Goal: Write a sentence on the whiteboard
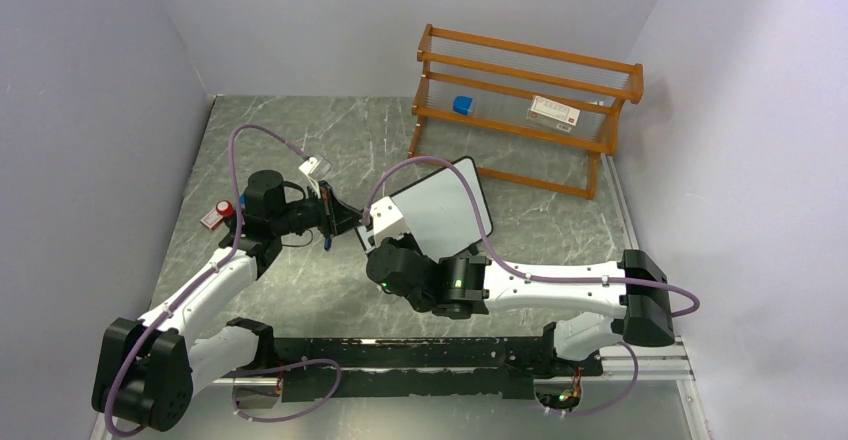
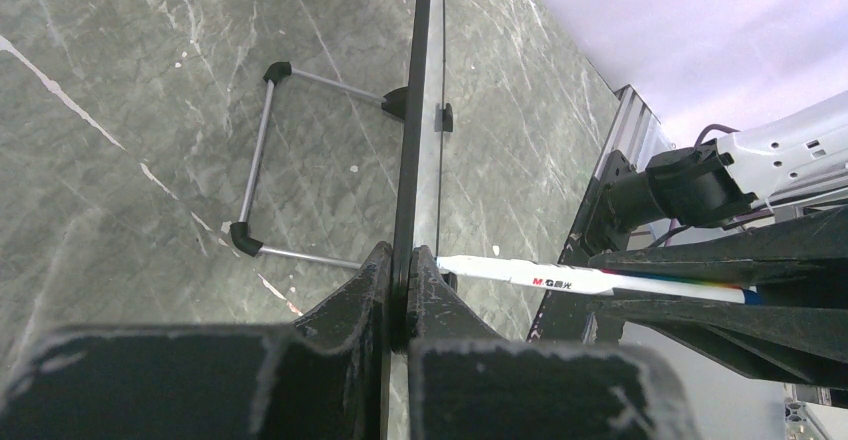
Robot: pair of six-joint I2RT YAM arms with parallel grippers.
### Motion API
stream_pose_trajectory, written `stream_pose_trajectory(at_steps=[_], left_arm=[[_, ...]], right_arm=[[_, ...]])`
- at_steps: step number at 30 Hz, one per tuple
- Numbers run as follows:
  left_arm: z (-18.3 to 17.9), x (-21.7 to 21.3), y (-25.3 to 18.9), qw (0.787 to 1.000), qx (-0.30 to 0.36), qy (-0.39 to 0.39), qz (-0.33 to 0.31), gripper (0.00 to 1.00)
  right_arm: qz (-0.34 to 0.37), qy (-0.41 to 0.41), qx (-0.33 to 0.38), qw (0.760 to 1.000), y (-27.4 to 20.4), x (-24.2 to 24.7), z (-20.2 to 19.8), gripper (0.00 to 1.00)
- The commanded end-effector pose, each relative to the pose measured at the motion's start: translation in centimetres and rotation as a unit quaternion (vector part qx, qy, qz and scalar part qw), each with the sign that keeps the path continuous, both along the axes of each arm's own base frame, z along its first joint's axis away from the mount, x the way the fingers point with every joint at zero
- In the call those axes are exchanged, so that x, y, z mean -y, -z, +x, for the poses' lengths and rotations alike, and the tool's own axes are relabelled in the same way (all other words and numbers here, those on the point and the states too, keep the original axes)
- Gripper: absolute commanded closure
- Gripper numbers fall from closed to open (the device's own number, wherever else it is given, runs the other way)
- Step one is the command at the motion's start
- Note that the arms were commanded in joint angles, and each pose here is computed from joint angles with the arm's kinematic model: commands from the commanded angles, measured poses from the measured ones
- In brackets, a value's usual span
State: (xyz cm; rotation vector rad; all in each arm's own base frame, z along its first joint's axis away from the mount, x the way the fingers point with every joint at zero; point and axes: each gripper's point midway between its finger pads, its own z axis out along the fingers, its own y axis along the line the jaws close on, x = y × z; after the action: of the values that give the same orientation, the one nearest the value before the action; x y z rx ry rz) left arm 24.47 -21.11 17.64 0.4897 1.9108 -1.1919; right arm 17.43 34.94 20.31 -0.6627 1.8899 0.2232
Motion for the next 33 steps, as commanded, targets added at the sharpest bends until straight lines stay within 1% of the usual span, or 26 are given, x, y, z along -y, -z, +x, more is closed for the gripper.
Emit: stream_pose_trajectory(at_steps=[1,16,33], left_arm=[[1.3,-1.0,1.6,0.999,-0.002,-0.035,0.036,0.95],[1.3,-1.0,1.6,0.999,-0.002,-0.035,0.036,0.95],[1.3,-1.0,1.5,0.999,-0.001,-0.036,0.037,0.95]], right_arm=[[0.017,0.012,0.011,1.0,-1.0,-0.4,0.5,1.0],[-0.008,0.014,0.001,1.0,0.3,0.0,0.5,1.0],[-0.038,0.006,-0.033,0.999,2.0,0.7,-0.4,1.0]])
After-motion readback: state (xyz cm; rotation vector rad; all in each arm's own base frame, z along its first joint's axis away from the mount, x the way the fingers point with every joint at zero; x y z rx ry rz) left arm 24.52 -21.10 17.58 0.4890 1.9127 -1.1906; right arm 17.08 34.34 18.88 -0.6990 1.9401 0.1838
